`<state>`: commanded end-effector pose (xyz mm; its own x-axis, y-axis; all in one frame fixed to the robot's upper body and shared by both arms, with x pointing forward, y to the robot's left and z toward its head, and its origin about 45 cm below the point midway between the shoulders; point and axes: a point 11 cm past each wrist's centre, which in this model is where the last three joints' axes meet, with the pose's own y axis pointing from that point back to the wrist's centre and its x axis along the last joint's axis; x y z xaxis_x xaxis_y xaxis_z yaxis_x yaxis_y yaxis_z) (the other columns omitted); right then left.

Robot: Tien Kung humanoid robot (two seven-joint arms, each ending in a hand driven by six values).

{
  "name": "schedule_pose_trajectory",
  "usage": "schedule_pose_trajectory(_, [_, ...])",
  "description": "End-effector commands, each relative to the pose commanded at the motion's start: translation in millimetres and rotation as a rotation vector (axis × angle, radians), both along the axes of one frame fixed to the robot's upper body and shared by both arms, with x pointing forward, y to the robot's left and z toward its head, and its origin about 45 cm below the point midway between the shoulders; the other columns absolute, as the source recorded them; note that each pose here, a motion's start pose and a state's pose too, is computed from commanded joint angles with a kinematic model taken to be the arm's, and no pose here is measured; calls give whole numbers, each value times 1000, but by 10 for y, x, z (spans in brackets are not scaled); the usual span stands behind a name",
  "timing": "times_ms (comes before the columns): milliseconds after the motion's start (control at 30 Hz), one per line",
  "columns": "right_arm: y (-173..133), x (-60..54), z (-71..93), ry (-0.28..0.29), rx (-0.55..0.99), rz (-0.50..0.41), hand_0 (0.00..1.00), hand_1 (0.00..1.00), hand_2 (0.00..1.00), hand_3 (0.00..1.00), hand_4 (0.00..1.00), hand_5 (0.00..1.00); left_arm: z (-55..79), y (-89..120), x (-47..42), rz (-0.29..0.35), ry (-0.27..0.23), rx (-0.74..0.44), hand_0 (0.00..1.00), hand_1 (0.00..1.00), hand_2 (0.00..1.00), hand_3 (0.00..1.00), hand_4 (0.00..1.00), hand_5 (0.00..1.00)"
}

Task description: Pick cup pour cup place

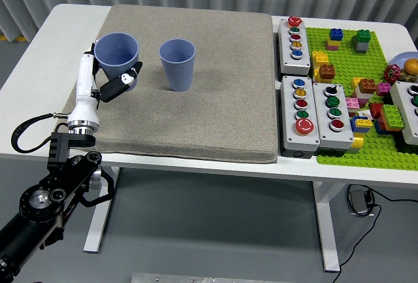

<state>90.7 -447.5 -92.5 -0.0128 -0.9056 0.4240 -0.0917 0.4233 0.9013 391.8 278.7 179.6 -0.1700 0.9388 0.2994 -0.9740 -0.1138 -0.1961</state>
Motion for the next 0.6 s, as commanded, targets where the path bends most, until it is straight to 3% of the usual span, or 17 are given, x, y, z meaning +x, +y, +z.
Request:
schedule_pose_trajectory(300, [12,21,0,-1,0,6,690,655,595,580,2,178,-254,-28,10,8,41,-12,517,524,526,519,716,125])
schedule_pose_trajectory(333, [14,25,0,-1,0,7,690,655,596,580,2,178,-263,-37,12,8,41,-16,528,520,540,518,754,163])
schedule_pose_trajectory(600, [23,55,3,-2,-1,13,690,654,596,579,2,178,-346,-65,30,-18,75,-11,552,549,574,537,778,201])
